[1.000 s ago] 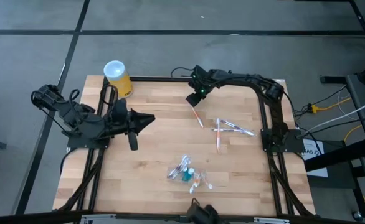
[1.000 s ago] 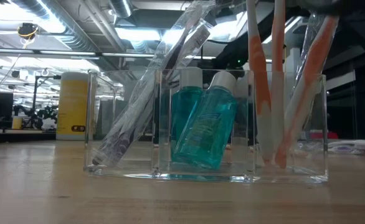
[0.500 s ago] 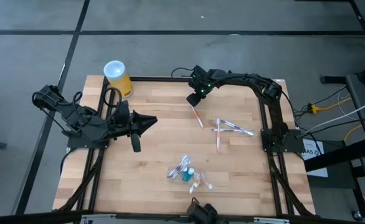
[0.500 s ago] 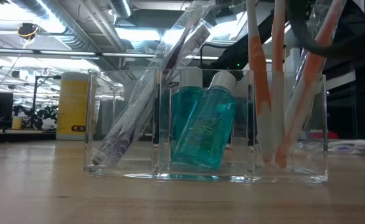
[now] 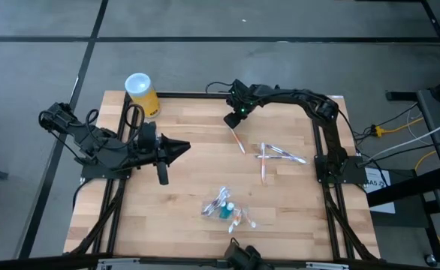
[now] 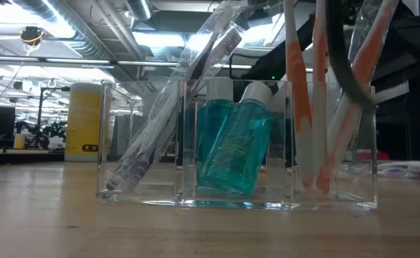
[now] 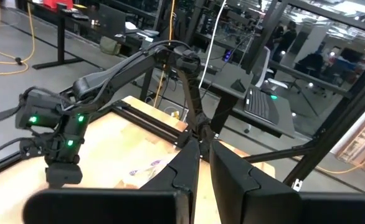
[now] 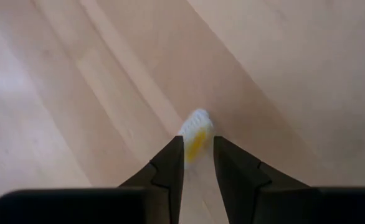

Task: Pick & Place toothbrushing station
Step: Put the orange toothbrush into the right section of the transparent organizer

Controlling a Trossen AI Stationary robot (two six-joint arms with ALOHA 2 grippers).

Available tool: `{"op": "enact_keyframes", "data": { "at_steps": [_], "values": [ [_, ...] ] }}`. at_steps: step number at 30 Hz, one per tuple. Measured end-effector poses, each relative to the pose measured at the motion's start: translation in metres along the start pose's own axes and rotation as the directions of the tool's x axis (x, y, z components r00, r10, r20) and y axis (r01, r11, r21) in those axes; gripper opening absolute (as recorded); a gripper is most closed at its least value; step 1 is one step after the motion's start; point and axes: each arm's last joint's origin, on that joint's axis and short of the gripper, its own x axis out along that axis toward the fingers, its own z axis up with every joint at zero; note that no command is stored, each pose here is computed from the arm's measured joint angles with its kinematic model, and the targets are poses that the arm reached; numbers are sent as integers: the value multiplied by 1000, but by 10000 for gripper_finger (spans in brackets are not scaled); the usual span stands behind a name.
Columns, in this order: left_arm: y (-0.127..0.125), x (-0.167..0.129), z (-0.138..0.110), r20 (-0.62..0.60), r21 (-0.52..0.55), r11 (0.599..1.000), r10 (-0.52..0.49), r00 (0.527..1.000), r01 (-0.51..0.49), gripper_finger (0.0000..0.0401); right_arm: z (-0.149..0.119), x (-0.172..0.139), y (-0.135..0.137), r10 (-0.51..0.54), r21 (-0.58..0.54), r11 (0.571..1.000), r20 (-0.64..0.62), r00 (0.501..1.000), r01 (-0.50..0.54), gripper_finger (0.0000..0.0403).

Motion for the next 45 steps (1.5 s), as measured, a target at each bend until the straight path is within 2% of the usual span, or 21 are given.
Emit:
{"op": "enact_keyframes", "data": {
  "at_steps": [4, 11, 16, 20, 23, 25, 27, 29, 30, 32, 34, 37, 40, 41, 45],
  "values": [
    [-1, 0, 0, -5, -4, 1000, -15, 1000, 15, 33, -3, 11, -4, 14, 20, 1000, -30, 999, -13, 90],
    [-1, 0, 0, -5, -6, 1000, -19, 1000, 19, 33, -2, 13, -2, 13, 15, 1000, -19, 1000, -12, 83],
    [-1, 0, 0, -9, 1, 1000, -25, 1000, 25, 33, -2, 13, 0, 21, -15, 1000, -20, 1000, -22, 14],
    [-1, 0, 0, -14, 12, 999, -35, 999, 35, 33, -4, 11, 6, 40, -27, 999, -29, 999, -41, 4],
    [-4, -3, -1, -18, 34, 998, -47, 999, 47, 33, -2, -16, 32, 63, -107, 992, 27, 998, -60, 3],
    [-6, -8, -3, -6, 62, 998, -26, 1000, 27, 33, -1, -50, 61, 92, -198, 978, 110, 990, -69, 2],
    [-9, -16, -5, 13, 93, 996, 0, 1000, -2, 33, -7, -86, 93, 96, -287, 957, 218, 971, -30, 2],
    [-11, -26, -6, 34, 113, 993, 20, 999, -23, 33, -21, -126, 124, 127, -349, 937, 344, 930, 1, 1],
    [-11, -31, -6, 45, 119, 992, 32, 998, -38, 33, -30, -146, 139, 165, -371, 929, 422, 892, 4, 1],
    [-13, -41, -9, 63, 136, 989, 53, 997, -62, 33, -55, -185, 165, 274, -415, 910, 556, 785, -24, 1],
    [-15, -51, -11, 83, 155, 984, 74, 994, -87, 33, -85, -207, 182, 371, -441, 894, 640, 673, -74, 1],
    [-16, -62, -14, 119, 167, 977, 111, 987, -130, 33, -137, -209, 198, 480, -464, 869, 707, 520, -171, 1],
    [-16, -68, -18, 126, 169, 975, 121, 985, -142, 33, -182, -195, 207, 539, -472, 843, 747, 390, -259, 1],
    [-15, -68, -19, 123, 167, 976, 123, 985, -143, 33, -195, -186, 209, 545, -471, 838, 753, 369, -277, 1],
    [-11, -68, -24, 104, 142, 980, 122, 987, -137, 33, -234, -156, 215, 541, -445, 836, 767, 344, -322, 0]
  ]
}}
